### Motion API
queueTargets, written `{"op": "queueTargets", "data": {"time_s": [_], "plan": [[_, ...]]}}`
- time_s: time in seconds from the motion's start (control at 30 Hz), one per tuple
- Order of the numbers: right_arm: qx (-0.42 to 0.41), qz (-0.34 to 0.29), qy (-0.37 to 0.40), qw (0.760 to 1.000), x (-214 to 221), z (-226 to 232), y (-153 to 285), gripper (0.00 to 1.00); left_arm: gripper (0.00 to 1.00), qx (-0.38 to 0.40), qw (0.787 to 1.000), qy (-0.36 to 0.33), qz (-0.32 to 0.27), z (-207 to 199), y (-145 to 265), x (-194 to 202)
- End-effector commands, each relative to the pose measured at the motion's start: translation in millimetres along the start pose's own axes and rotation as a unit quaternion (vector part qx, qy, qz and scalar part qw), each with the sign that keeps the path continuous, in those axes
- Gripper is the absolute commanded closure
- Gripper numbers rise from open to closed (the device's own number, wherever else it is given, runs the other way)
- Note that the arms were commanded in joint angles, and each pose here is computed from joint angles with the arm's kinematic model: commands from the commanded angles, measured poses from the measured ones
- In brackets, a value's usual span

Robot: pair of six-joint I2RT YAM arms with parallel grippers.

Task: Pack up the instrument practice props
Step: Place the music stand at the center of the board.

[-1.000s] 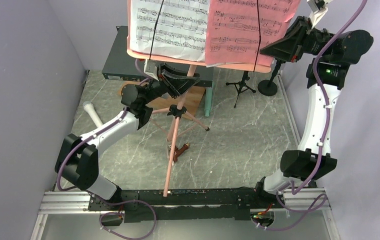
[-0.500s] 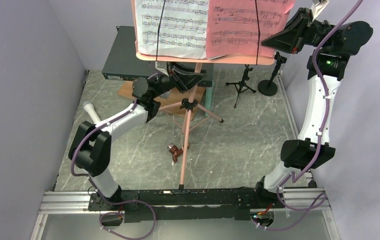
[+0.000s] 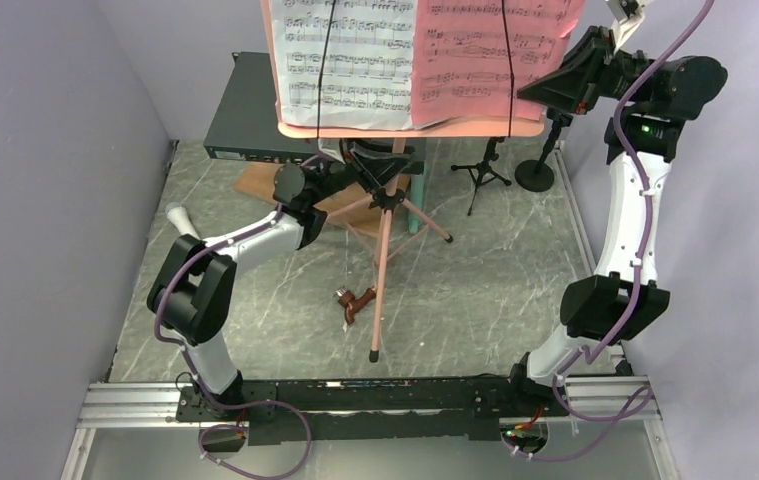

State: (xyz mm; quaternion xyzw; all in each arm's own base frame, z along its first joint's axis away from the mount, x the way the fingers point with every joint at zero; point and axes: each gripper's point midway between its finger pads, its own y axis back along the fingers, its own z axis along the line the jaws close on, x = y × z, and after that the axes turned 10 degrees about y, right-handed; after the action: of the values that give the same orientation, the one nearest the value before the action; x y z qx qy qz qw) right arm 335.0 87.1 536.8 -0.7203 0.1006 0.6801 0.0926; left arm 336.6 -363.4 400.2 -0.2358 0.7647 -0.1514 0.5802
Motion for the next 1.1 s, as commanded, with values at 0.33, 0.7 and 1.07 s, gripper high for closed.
{"op": "queueTargets", "data": {"time_s": [0.33,0.7,1.07], "plan": [[-0.021,0.033,0.141,0.989,0.1,58.4,8.1,0.87,0.89,0.034,0.998,-0.041,0.026,-29.2,31.1,22.5],[-0.048,0.028,0.130,0.990,22.5,91.9,-3.3,0.83,0.51,-0.008,0.999,-0.021,0.036,-30.8,59.0,39.9],[-0.034,0.032,0.093,0.995,27.9,95.4,0.6,0.56,0.17,-0.113,0.993,0.010,0.020,-30.2,94.1,35.8]]}}
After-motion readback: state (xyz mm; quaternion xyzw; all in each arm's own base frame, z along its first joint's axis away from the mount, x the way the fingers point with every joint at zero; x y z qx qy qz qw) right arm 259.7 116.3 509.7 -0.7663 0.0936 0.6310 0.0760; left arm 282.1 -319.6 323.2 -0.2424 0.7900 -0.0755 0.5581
